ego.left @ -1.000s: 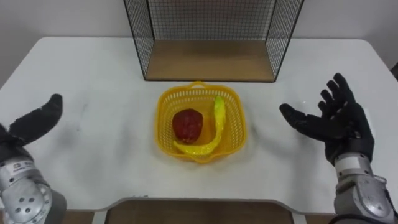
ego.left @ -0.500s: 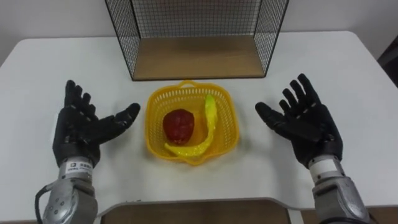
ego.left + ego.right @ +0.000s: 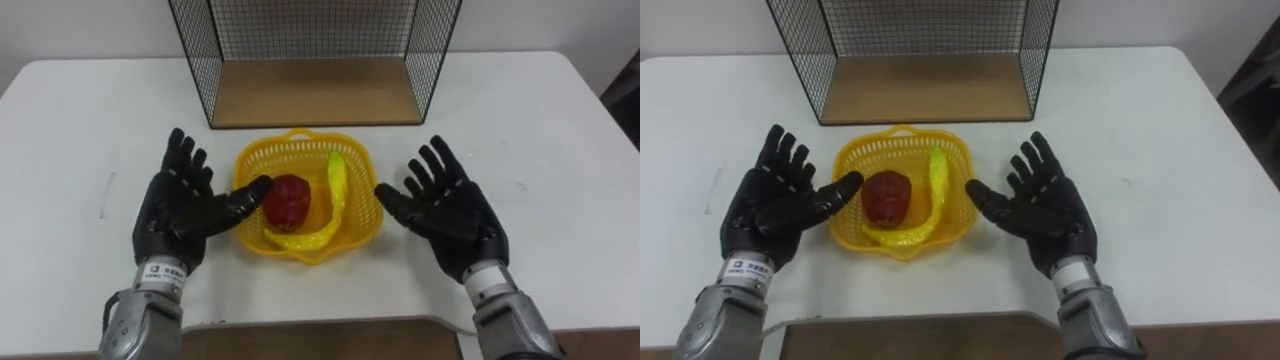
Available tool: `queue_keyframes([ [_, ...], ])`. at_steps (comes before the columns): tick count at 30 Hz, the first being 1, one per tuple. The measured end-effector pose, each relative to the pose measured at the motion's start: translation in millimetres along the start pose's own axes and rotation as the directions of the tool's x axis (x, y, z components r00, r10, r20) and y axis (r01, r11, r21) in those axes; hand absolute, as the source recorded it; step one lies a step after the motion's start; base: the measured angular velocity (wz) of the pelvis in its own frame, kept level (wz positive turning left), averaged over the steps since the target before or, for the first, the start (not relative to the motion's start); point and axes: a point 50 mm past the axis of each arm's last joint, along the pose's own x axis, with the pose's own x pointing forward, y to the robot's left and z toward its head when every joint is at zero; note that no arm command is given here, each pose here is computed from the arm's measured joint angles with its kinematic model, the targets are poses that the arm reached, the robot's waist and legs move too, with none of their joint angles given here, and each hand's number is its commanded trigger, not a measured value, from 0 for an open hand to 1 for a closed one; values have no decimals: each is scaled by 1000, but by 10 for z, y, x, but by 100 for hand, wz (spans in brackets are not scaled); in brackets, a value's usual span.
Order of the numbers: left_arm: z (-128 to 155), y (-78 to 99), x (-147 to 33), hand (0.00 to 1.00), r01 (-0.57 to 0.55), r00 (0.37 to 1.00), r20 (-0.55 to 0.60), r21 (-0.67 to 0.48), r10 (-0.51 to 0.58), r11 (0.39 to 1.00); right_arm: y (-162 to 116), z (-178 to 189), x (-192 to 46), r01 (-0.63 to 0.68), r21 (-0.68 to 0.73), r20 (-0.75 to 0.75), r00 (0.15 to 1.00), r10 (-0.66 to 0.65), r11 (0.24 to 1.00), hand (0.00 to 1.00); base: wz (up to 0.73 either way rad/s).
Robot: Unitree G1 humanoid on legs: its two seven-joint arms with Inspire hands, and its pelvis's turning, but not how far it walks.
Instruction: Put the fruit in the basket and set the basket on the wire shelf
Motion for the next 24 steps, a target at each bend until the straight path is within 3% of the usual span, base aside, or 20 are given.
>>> queue_keyframes([
  [6,-116,-130,-8,0,63,997,-50,-7,-63,998,4,-26,22,-4,-6,-13,1000,4,1000,0,0],
  [15,-348,-189,-36,0,122,978,-168,-23,-124,992,81,-137,138,-45,-53,-74,996,42,998,0,0],
  [24,-370,-234,-37,0,141,974,-174,-26,-143,990,174,-203,154,-78,-45,-96,993,73,996,0,0],
])
